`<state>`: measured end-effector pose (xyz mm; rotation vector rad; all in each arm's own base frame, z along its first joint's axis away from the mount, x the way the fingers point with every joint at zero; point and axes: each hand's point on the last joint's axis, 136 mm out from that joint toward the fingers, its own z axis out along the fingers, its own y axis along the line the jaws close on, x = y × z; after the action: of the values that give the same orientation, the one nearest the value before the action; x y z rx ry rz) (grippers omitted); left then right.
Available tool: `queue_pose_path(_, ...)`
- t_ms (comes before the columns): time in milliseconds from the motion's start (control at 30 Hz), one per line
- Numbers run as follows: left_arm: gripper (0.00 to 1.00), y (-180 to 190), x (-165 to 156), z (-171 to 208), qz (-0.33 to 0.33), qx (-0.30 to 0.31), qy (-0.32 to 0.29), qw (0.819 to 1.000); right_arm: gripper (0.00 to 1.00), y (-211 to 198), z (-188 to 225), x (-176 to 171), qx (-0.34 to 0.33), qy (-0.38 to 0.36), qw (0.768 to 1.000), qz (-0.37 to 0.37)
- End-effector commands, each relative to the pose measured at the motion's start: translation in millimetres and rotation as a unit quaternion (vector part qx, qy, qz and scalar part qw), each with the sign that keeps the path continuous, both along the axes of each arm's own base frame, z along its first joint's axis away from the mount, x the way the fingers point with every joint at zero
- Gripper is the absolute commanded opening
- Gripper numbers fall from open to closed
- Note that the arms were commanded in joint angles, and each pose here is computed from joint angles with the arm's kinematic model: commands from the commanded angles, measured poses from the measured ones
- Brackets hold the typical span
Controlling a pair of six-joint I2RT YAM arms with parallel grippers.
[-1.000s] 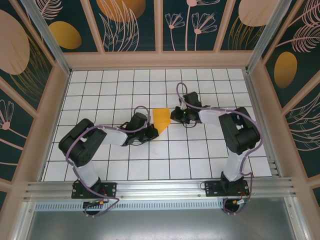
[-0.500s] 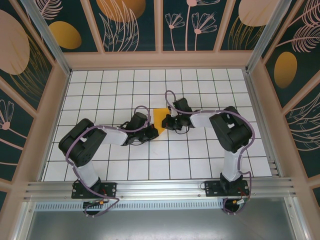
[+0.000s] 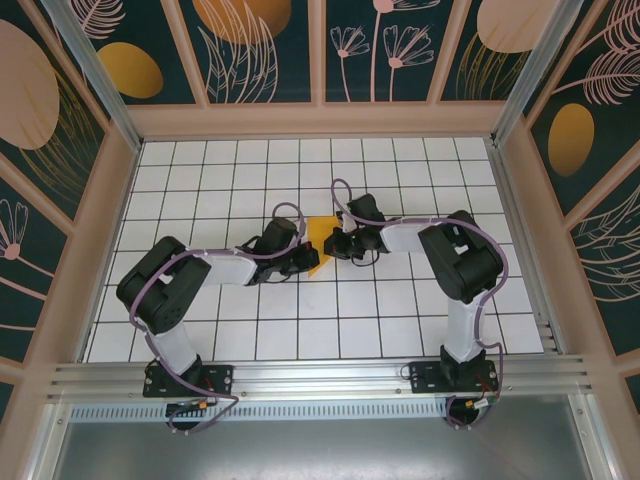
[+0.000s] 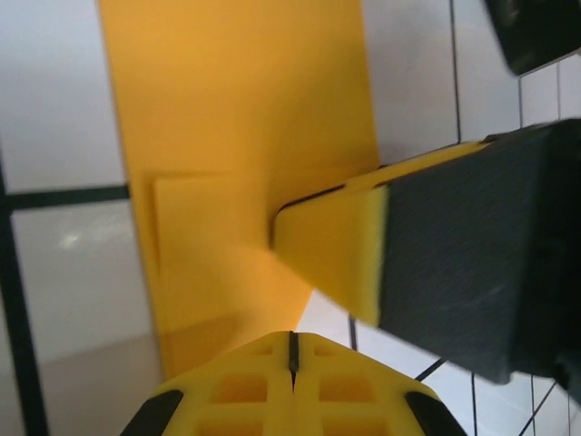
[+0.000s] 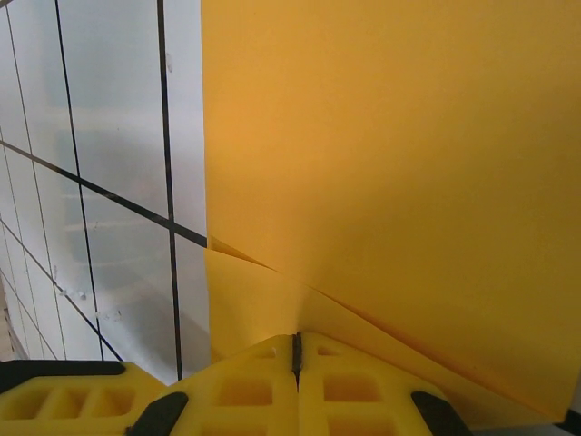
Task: Fold a paper plane with a square sheet of paper (pick it up from the middle)
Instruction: Third fold the triangle at the center of the table.
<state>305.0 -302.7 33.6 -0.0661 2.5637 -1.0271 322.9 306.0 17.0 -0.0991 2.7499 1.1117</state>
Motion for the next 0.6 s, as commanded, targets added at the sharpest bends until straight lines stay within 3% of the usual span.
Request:
queue_pose_path(0,0.07,2,6,-9,0.000,0.020,-0.004,1.000,0.00,-22,-43,-14,-0.064,0.047,0.997,-0.011)
queue_pose_path(233,0.04,7,-10,-35,-0.010,0.035,0.039,0.999,0.00,-22,-47,-14,-0.067,0.055,0.996,-0.015)
queue_pose_path(567,0.03,32,-64,-54,-0.052,0.060,0.104,0.991,0.00,-32,-57,-22,-0.086,0.078,0.992,-0.041)
